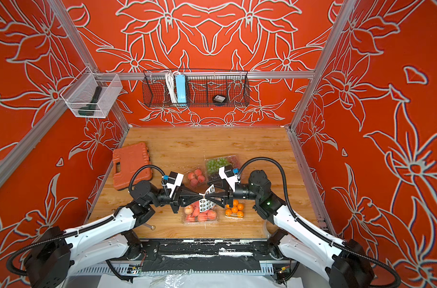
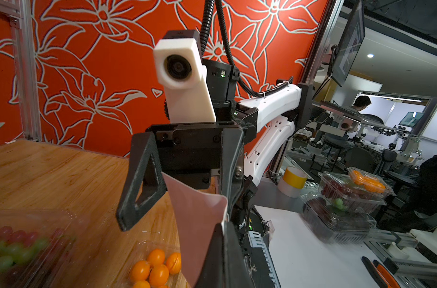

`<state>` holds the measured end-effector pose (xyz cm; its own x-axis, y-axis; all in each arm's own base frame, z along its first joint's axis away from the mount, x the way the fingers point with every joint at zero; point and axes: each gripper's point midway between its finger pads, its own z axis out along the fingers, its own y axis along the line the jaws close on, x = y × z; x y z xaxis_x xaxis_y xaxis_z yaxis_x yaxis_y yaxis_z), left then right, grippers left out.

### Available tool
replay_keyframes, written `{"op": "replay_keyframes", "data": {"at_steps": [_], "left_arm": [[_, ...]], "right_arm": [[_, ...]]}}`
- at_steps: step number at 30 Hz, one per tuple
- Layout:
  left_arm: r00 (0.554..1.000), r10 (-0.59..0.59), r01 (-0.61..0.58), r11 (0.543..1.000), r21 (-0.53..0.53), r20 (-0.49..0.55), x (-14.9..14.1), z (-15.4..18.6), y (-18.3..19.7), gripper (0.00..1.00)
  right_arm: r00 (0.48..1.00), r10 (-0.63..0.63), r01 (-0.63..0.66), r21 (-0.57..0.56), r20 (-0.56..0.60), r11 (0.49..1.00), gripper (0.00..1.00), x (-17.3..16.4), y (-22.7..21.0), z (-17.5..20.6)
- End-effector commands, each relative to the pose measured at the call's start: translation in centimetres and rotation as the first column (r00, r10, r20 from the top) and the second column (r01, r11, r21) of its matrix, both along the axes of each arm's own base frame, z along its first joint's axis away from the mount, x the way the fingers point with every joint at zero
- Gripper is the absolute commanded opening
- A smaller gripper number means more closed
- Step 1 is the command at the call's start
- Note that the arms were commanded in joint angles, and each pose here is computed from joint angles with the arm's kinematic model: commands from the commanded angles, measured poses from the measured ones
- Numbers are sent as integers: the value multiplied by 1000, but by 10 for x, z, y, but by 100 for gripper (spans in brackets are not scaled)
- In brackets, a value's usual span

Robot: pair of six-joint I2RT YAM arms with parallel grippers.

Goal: Label fruit boxes
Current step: Adjust the label sticker.

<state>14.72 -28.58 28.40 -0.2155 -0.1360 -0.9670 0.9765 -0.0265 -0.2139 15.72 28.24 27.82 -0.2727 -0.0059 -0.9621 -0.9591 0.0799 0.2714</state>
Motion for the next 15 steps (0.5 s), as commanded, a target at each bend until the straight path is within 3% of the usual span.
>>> {"op": "replay_keyframes", "data": {"at_steps": [1,15], "left_arm": [[1000,3,-3,1000,-28,25,2,13,0,0],[998,-47,48,999,-19,34,-7,11,0,0]], "right_arm": [[999,-1,1,19,37,1000,67,1,2,7],[999,0,-1,15,44,1000,66,2,4,8]]}}
